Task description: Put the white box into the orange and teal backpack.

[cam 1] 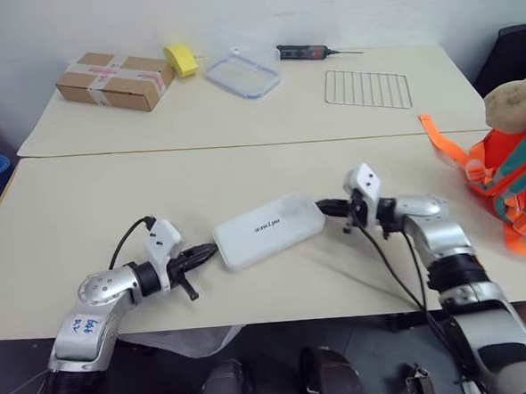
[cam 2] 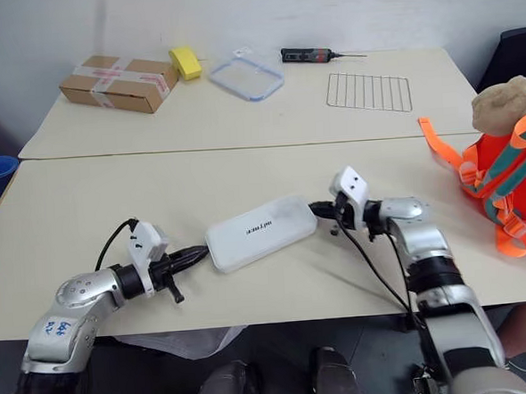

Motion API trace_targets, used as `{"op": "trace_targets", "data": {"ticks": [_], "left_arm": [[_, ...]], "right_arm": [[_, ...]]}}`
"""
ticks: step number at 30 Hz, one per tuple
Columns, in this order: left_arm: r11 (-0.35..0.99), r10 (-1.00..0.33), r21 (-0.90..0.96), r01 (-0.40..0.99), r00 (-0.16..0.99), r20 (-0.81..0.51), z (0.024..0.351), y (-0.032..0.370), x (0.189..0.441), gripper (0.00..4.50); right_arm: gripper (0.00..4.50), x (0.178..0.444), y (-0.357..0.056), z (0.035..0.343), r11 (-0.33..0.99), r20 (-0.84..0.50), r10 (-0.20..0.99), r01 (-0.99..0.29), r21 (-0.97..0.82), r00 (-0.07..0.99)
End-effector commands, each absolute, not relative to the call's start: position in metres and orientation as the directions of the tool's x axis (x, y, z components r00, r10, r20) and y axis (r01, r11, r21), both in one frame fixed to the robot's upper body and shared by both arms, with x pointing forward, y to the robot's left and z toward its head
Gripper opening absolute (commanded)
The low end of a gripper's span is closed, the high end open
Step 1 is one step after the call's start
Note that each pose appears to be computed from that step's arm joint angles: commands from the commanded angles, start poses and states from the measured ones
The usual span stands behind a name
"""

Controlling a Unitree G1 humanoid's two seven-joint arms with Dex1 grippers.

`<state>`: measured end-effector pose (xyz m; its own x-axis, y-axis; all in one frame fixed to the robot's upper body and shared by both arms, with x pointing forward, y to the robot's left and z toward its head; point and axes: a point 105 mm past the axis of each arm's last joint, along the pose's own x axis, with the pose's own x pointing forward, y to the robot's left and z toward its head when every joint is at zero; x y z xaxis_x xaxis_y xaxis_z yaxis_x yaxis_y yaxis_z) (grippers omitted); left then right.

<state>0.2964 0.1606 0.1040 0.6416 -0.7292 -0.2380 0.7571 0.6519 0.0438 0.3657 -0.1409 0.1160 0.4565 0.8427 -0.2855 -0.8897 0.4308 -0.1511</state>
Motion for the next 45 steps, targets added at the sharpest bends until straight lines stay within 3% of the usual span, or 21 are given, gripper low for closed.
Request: {"op": "trace_targets", "data": {"ticks": [1, 7, 15, 20, 25, 30, 35, 42, 45], "left_arm": [[0.564, -0.808, 0.043, 0.825, 0.561, -0.18, 0.112, 0.125, 0.296, 0.02], [0.537, -0.825, 0.037, 0.843, 0.534, -0.187, 0.108, 0.113, 0.296, 0.02], [0.51, -0.834, 0.053, 0.859, 0.508, -0.214, 0.104, 0.113, 0.292, 0.02], [0.43, -0.873, 0.04, 0.902, 0.427, -0.235, 0.102, 0.106, 0.281, 0.02], [0.26, -0.943, -0.056, 0.964, 0.241, -0.229, 0.107, 0.098, 0.245, 0.02], [0.287, -0.947, -0.142, 0.947, 0.258, -0.193, 0.136, 0.133, 0.246, 0.02], [0.324, -0.939, -0.131, 0.937, 0.302, -0.164, 0.156, 0.15, 0.274, 0.02], [0.347, -0.905, 0.047, 0.937, 0.348, -0.246, 0.137, 0.111, 0.323, 0.02], [0.356, -0.895, 0.083, 0.931, 0.366, -0.256, 0.13, 0.095, 0.335, 0.02]], "right_arm": [[0.0, 0.334, -0.122, 0.12, 0.306, -0.299, 0.897, -0.945, -0.112, 0.326], [0.0, 0.308, -0.143, 0.109, 0.398, -0.333, 0.854, -0.914, -0.076, 0.4], [0.0, 0.303, -0.143, 0.104, 0.428, -0.338, 0.838, -0.9, -0.083, 0.43], [0.0, 0.326, -0.128, 0.107, 0.449, -0.303, 0.826, -0.879, -0.158, 0.476], [0.0, 0.371, -0.115, 0.136, 0.574, -0.151, 0.753, -0.752, -0.322, 0.64], [0.0, 0.382, -0.149, 0.167, 0.665, -0.069, 0.671, -0.641, -0.383, 0.738], [0.0, 0.342, -0.173, 0.153, 0.586, -0.254, 0.713, -0.754, -0.297, 0.654], [0.0, 0.292, -0.159, 0.124, 0.458, -0.45, 0.765, -0.88, -0.125, 0.462], [0.0, 0.285, -0.144, 0.119, 0.43, -0.45, 0.79, -0.9, -0.077, 0.416]]}}
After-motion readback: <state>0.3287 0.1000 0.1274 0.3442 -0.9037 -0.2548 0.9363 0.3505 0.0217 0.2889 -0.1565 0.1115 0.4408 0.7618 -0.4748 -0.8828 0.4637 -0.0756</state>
